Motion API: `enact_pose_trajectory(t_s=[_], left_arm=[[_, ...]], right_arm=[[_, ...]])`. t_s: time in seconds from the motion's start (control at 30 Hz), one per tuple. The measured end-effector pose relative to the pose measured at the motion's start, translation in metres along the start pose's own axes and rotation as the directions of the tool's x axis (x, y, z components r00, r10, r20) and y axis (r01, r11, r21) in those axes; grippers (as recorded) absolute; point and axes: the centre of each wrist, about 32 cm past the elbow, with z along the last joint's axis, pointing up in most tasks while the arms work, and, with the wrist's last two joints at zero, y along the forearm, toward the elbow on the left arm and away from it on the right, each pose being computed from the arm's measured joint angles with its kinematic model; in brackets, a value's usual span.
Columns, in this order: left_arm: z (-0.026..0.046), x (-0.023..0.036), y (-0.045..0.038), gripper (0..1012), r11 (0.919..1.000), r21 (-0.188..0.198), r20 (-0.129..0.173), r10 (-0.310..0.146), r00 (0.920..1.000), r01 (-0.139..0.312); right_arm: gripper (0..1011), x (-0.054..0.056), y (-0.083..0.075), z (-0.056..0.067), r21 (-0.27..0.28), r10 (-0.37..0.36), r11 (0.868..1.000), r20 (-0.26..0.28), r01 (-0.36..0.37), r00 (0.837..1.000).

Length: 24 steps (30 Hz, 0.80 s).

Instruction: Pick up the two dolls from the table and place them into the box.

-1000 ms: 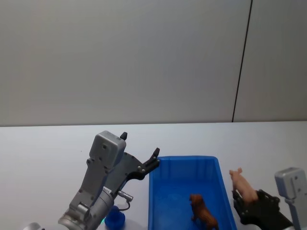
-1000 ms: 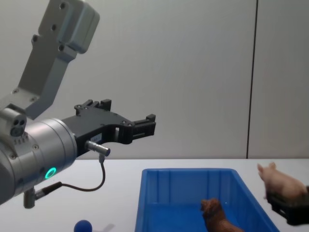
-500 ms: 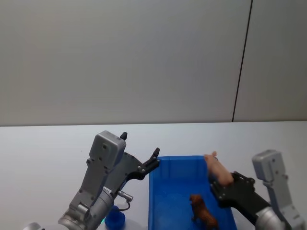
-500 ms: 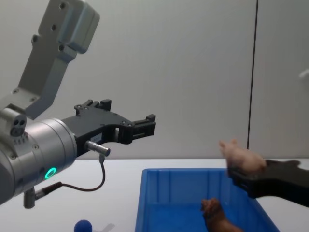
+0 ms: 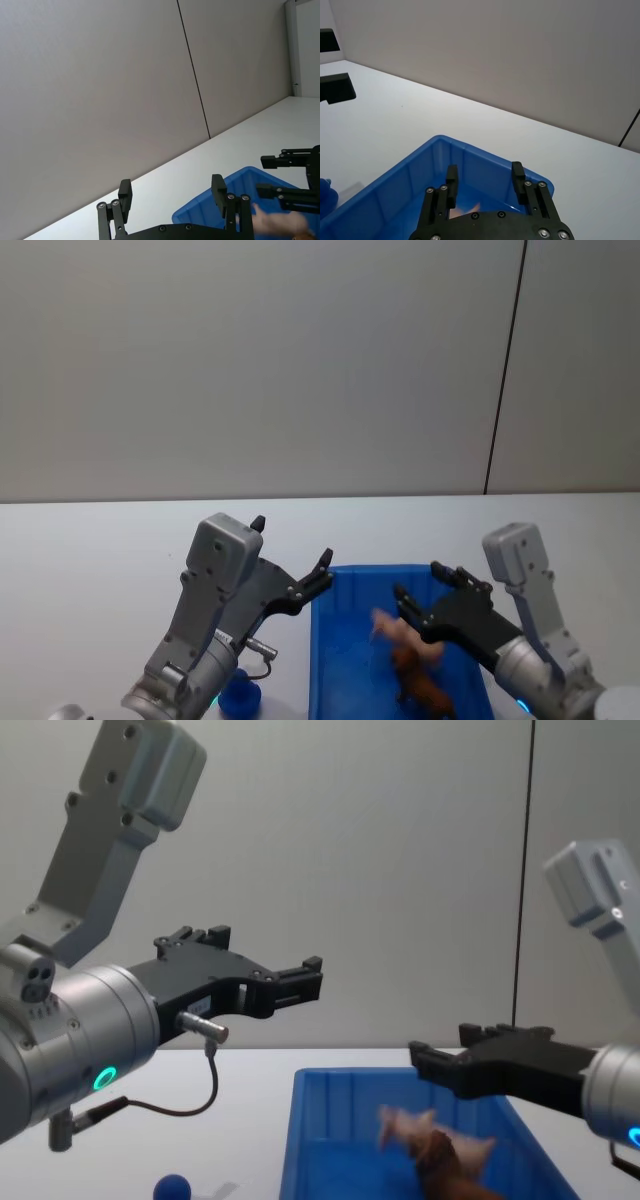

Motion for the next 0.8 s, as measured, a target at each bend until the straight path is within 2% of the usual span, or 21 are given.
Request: enact_pose_trajectory(t_s=[0.03, 0.2, 0.23, 0.27, 0.47, 0.8], left_arm=[[0.0000, 0.0000, 0.0000, 1001, 1.0000, 0.000, 0.000, 0.000, 1.0000, 0.000], [0.0000, 0.0000, 0.0000, 1001, 1.0000, 0.000, 0.000, 0.000, 1.0000, 0.000], [0.0000, 0.0000, 0.0000, 1001, 1.0000, 0.000, 0.000, 0.000, 1.0000, 0.000], [0.0000, 0.0000, 0.0000, 1001, 1.0000, 0.000, 0.000, 0.000, 1.0000, 0.000], [0.0000, 0.0000, 0.0000, 1001, 1.0000, 0.000, 0.000, 0.000, 1.0000, 0.000], [0.0000, 0.0000, 0.0000, 1001, 1.0000, 0.000, 0.000, 0.000, 1.0000, 0.000]], right_arm=[[627, 0.000, 0.003, 0.001, 0.002, 0.002, 1.000, 0.001, -0.002, 1.000], [766, 0.001, 0.009, 0.002, 0.012, 0.004, 1.000, 0.003, -0.004, 1.000], [831, 0.001, 0.010, 0.003, 0.016, 0.004, 1.000, 0.003, -0.004, 1.000], [831, 0.001, 0.010, 0.003, 0.018, 0.004, 1.000, 0.004, -0.004, 1.000], [1001, 0.001, 0.007, 0.004, 0.037, -0.012, 0.999, -0.006, 0.012, 1.000], [1001, 0.004, -0.014, 0.002, 0.060, -0.079, 0.995, -0.042, 0.081, 0.996]])
